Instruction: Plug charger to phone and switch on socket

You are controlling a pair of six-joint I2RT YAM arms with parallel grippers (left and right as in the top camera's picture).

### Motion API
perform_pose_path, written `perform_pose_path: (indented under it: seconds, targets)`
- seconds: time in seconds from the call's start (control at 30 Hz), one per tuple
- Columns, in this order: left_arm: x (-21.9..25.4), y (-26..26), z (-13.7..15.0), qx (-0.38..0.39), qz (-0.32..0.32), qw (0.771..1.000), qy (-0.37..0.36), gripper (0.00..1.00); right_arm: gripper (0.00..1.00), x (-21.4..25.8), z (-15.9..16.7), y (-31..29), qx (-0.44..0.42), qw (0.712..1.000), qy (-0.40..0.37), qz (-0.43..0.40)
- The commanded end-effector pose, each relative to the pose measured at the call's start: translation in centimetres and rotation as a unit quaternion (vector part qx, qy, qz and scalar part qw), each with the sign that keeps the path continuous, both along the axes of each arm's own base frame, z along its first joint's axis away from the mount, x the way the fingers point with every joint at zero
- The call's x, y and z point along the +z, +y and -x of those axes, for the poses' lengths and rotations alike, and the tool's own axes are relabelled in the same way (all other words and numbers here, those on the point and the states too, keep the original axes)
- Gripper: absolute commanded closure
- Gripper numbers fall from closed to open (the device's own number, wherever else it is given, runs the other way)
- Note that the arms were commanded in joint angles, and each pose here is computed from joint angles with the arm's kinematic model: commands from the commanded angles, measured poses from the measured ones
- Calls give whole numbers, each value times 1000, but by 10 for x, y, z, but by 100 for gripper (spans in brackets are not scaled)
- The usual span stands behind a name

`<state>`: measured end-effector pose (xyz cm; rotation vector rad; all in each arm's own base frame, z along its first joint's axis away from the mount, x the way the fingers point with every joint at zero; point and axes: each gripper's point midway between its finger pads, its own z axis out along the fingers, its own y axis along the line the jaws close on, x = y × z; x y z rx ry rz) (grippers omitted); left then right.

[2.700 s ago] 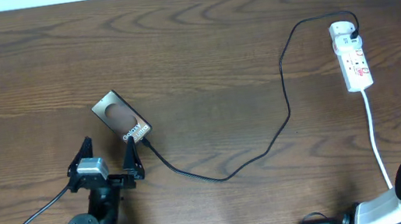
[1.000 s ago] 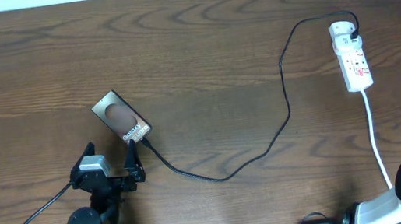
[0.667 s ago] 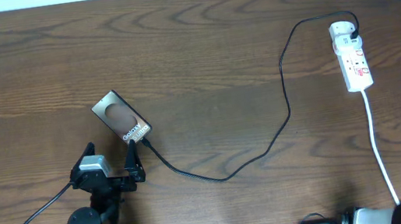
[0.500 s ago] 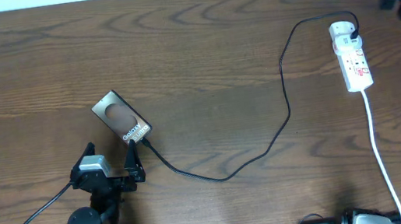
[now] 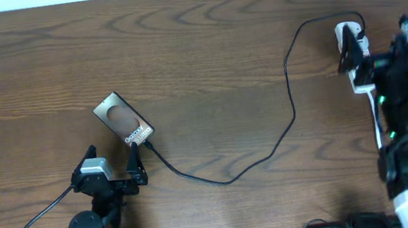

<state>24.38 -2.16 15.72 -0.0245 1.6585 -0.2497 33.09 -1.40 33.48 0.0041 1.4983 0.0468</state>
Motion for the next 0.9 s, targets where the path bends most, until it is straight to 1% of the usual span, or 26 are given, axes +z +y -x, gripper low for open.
perform_pose_path:
  seconds: [0.0,0.13,0.27,0.53,0.87]
  targets:
    - [-15,0,1,-4,-6,1000,23,7,1,-28,15,5,3,1000,-6,0]
    - [-15,-1,1,-4,-6,1000,23,8,1,-59,33,6,3,1000,-16,0]
    - [-15,-1,1,-4,-6,1000,23,7,1,-89,46,8,3,1000,-9,0]
    - [-15,0,1,-3,-6,1000,23,7,1,-143,64,12,7,1000,6,-2]
    - [-15,-1,1,-4,-6,1000,23,7,1,-213,80,10,-6,989,150,-13]
